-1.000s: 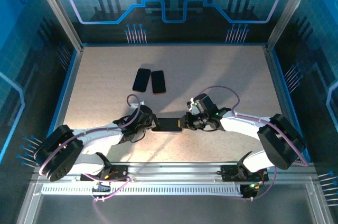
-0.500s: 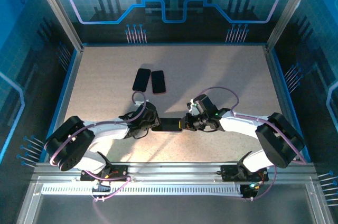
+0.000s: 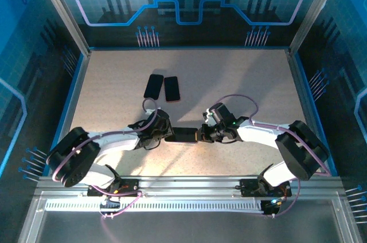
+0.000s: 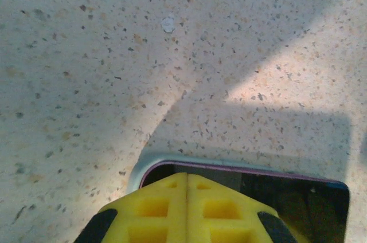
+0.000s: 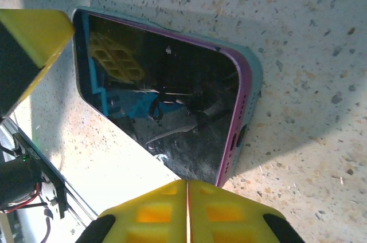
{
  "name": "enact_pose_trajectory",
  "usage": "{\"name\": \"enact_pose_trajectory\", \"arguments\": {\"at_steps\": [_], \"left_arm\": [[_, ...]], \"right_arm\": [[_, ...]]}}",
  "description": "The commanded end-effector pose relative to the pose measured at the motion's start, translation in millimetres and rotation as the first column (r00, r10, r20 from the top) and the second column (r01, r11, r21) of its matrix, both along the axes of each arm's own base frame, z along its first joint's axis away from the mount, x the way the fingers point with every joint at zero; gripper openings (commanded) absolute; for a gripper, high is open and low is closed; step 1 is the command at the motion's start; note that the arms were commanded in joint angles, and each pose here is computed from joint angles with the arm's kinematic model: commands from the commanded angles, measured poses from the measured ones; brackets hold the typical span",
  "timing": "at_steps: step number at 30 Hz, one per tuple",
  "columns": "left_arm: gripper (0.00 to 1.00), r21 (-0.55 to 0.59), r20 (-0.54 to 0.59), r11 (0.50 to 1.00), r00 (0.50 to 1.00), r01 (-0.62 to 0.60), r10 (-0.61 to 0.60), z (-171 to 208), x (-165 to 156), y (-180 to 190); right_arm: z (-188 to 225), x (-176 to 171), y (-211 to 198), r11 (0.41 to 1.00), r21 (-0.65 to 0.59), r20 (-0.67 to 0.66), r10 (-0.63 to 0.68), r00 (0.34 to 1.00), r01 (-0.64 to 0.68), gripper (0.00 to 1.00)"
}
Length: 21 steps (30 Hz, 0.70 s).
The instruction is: Put the phone into the phone case
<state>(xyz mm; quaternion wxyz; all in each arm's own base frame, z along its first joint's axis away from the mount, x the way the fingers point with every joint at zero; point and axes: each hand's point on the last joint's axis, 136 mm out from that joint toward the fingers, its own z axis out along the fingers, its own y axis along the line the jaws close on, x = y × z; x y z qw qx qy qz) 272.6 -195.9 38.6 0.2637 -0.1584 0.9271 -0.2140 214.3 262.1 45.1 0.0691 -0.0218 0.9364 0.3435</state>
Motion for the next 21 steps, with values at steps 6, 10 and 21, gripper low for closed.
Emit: {"name": "enact_pose_trajectory", "arguments": {"at_steps": [6,10,21], "left_arm": [[0.00,0.018,0.011,1.000,1.000,-0.014,0.014,18.3,-19.1,23.2],[0.00,0.018,-0.030,1.000,0.999,-0.015,0.015,3.3,-29.3,26.9],[0.00,0.024,-0.061,1.000,0.998,-0.015,0.016,-13.6,-36.4,29.8]], "right_arm": [[13.1,4.0,-6.1,0.999,-0.047,0.051,0.023,0.998,-0.021,0.10],[7.3,3.3,-6.0,0.998,-0.057,0.042,0.030,0.999,-0.027,0.10],[-0.6,4.1,-5.3,0.996,-0.079,0.036,0.034,0.999,-0.031,0.09]]}}
